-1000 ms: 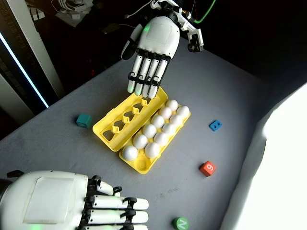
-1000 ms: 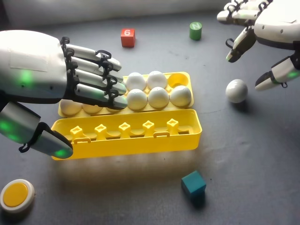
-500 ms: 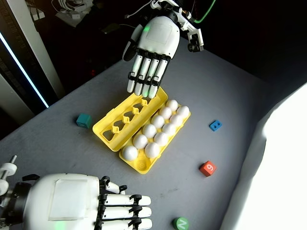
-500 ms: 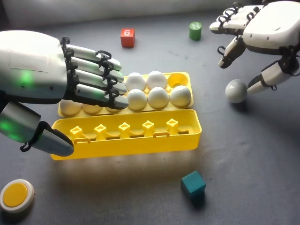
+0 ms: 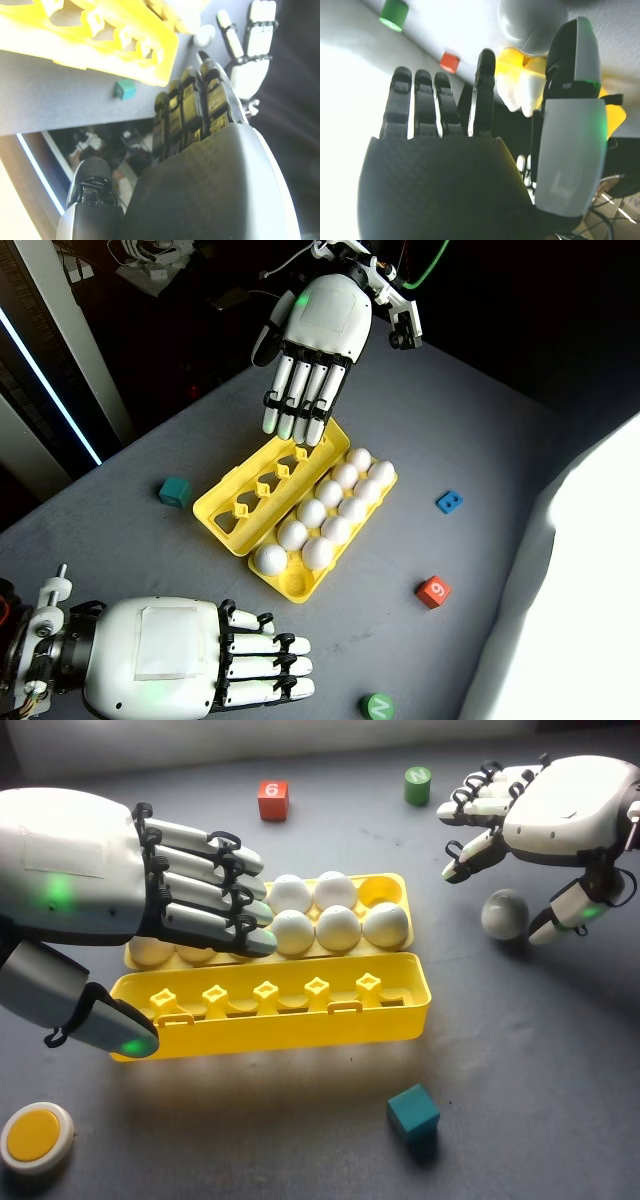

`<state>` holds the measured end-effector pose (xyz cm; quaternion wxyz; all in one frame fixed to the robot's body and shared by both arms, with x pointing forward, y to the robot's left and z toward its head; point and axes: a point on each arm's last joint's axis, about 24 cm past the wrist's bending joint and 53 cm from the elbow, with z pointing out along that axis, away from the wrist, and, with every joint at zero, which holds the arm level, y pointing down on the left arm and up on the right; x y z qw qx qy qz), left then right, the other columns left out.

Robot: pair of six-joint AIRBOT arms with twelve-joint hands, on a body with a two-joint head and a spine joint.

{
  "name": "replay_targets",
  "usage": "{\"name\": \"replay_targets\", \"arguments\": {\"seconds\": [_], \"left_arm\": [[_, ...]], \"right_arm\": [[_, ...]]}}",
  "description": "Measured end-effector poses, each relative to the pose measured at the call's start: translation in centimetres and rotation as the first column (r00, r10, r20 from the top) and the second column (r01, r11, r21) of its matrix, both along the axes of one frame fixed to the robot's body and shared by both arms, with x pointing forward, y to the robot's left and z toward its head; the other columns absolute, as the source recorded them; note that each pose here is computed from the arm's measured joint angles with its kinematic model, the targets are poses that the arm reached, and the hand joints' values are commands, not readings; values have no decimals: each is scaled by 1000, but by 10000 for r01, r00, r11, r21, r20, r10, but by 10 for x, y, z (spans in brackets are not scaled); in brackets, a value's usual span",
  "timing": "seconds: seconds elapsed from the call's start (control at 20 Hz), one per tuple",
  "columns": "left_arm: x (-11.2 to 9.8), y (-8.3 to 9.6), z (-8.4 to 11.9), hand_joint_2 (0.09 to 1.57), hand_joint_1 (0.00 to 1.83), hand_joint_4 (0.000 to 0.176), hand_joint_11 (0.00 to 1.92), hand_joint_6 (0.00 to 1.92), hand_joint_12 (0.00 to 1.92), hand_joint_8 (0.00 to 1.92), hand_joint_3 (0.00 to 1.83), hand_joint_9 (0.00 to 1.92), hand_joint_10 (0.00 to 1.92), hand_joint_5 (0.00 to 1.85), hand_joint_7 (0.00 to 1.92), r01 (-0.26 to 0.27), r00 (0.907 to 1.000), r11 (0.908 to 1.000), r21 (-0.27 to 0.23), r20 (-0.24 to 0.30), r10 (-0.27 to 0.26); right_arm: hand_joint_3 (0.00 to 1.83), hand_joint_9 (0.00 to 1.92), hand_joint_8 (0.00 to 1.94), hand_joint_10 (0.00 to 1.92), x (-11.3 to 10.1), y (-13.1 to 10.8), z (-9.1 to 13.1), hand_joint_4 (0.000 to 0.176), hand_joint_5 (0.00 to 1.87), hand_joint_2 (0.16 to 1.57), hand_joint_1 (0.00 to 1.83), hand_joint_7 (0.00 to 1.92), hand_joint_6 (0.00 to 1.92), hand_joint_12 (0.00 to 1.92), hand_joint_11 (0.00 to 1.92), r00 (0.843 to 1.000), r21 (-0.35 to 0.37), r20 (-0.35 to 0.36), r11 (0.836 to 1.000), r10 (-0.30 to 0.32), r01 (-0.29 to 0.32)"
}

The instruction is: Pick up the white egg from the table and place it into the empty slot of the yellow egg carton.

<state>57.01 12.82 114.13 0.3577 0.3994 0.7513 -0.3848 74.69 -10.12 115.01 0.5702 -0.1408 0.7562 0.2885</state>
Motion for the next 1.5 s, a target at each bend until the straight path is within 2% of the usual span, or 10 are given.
{"name": "replay_targets", "arguments": {"seconds": [0.35, 0.6, 0.7, 0.8, 0.9, 1.1, 1.15, 1.2, 1.25, 1.5], "left_arm": [[0, 0, 0, 1227, 0, 0, 0, 1, 199, 4, 0, 132, 4, 173, 176, 3, 10000, 10000, -1, -2, -3], [0, 0, 0, 1224, 0, 0, 0, 5, 291, 5, 0, 158, 6, 199, 202, 5, 10000, 10000, 3, -1, -5], [0, 0, 0, 1223, 0, 0, 0, 3, 233, 5, 0, 135, 3, 184, 180, 3, 10000, 10000, -1, -2, -3], [0, 0, 0, 1222, 0, 0, 0, 6, 306, 7, 0, 160, 8, 208, 203, 3, 10000, 10000, 2, -4, -3], [0, 0, 0, 1222, 0, 0, 0, 4, 276, 4, 0, 161, 6, 200, 203, 4, 10000, 10000, -3, 1, -4], [0, 0, 0, 1222, 0, 0, 0, 4, 278, 4, 0, 163, 6, 201, 205, 3, 10000, 10000, 2, -4, -3], [0, 0, 0, 1220, 0, 0, 0, 2, 276, 1, 0, 157, 3, 197, 198, 3, 10000, 10000, 2, -4, -3], [0, 0, 0, 1219, 0, 0, 0, 2, 234, 1, 0, 143, 2, 178, 184, 2, 10000, 10000, -1, -5, -2], [0, 0, 0, 1221, 0, 0, 0, 4, 244, 3, 0, 147, 3, 181, 192, 5, 10000, 10000, 0, 2, -5], [0, 0, 0, 1226, 0, 0, 0, 7, 276, 6, 1, 162, 7, 201, 205, 6, 10000, 10000, -2, -6, -6]], "right_arm": [[0, 0, 0, 0, 2, 3, -7, 176, 560, 854, 1013, 0, 20, 0, 0, 10000, 7, -75, 10000, 13, -13], [0, 0, 5, 0, 2, 3, -7, 176, 658, 852, 1014, 72, 7, 0, 0, 10000, 23, -85, 10000, 15, -15], [10, 0, 0, 0, 2, 3, -7, 176, 677, 877, 968, 25, 8, 0, 0, 10000, 39, -79, 10000, 20, -19], [11, 0, 11, 0, 2, 3, -7, 176, 697, 887, 937, 52, 13, 0, 0, 10000, 32, -87, 10000, 15, -15], [6, 0, 1, 0, 2, 3, -7, 176, 780, 904, 884, 11, 14, 0, 0, 10000, 42, -86, 10000, 17, -16], [4, 0, 0, 0, 2, 3, -7, 176, 794, 907, 879, 0, 11, 0, 0, 10000, 42, -86, 10000, 17, -16], [0, 0, 3, 0, 2, 3, -7, 176, 928, 885, 921, 46, 18, 0, 0, 10000, 42, -86, 10000, 17, -16], [4, 0, 1, 0, 2, 3, -7, 176, 1323, 946, 1074, 64, 138, 0, 0, 10000, 35, -89, 10000, 15, -14], [5, 0, 0, 0, 2, 3, -7, 176, 1401, 962, 1101, 39, 163, 0, 0, 9999, 63, -102, 10000, 11, -10], [3, 0, 0, 0, 2, 4, -6, 176, 1343, 980, 1100, 100, 340, 0, 0, 10000, 141, -88, 9999, 30, -29]]}}
